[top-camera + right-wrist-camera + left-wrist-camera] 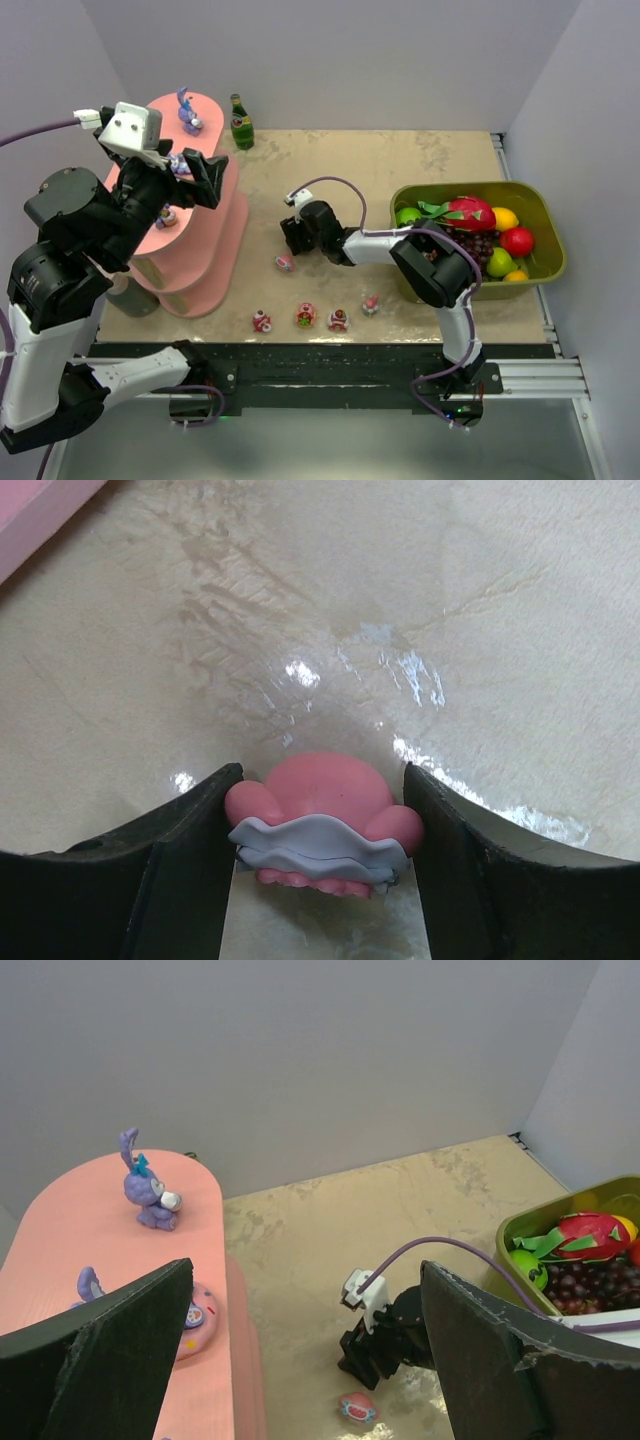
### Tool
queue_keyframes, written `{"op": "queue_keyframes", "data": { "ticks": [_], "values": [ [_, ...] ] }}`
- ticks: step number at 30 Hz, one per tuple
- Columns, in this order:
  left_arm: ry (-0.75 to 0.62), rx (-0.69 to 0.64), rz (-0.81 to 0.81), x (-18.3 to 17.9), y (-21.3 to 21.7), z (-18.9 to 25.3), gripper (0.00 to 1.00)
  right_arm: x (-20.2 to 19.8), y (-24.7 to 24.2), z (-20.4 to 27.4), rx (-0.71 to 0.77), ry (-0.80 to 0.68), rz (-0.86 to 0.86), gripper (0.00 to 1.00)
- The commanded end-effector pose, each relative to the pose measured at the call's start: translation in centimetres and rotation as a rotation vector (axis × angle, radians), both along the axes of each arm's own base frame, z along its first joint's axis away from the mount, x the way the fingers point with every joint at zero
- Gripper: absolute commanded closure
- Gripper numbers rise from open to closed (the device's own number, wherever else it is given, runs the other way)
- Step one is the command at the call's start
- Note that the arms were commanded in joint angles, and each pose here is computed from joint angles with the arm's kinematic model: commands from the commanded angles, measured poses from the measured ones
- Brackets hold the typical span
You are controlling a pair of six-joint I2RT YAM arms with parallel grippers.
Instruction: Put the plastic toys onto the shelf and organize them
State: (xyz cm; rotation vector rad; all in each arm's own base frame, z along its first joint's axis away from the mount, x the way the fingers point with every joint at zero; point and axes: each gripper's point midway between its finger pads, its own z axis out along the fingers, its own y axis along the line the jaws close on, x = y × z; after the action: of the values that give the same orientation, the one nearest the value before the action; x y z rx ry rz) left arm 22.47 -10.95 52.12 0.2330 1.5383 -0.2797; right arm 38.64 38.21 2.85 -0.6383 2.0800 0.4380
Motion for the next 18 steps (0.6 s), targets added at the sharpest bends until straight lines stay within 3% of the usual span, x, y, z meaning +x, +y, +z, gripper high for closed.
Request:
{"op": "queue_keyframes", "data": {
  "ticks": [1, 10, 18],
  "values": [
    [-0.026, -0.013, 0.016, -0.4, 0.7, 1.0, 0.00, 1.2, 1.2, 6.9, 0.096, -0.062, -0.012, 0.85],
    [-0.041, -0.034, 0.019, -0.9, 1.3, 1.7, 0.00, 0.4, 3.3, 16.8, 0.221, -0.103, 0.081, 0.88],
    [-0.058, -0.041, 0.018, -1.1, 1.5, 2.3, 0.01, -5.3, 7.0, 23.9, 0.247, -0.091, 0.336, 0.88]
  ]
}}
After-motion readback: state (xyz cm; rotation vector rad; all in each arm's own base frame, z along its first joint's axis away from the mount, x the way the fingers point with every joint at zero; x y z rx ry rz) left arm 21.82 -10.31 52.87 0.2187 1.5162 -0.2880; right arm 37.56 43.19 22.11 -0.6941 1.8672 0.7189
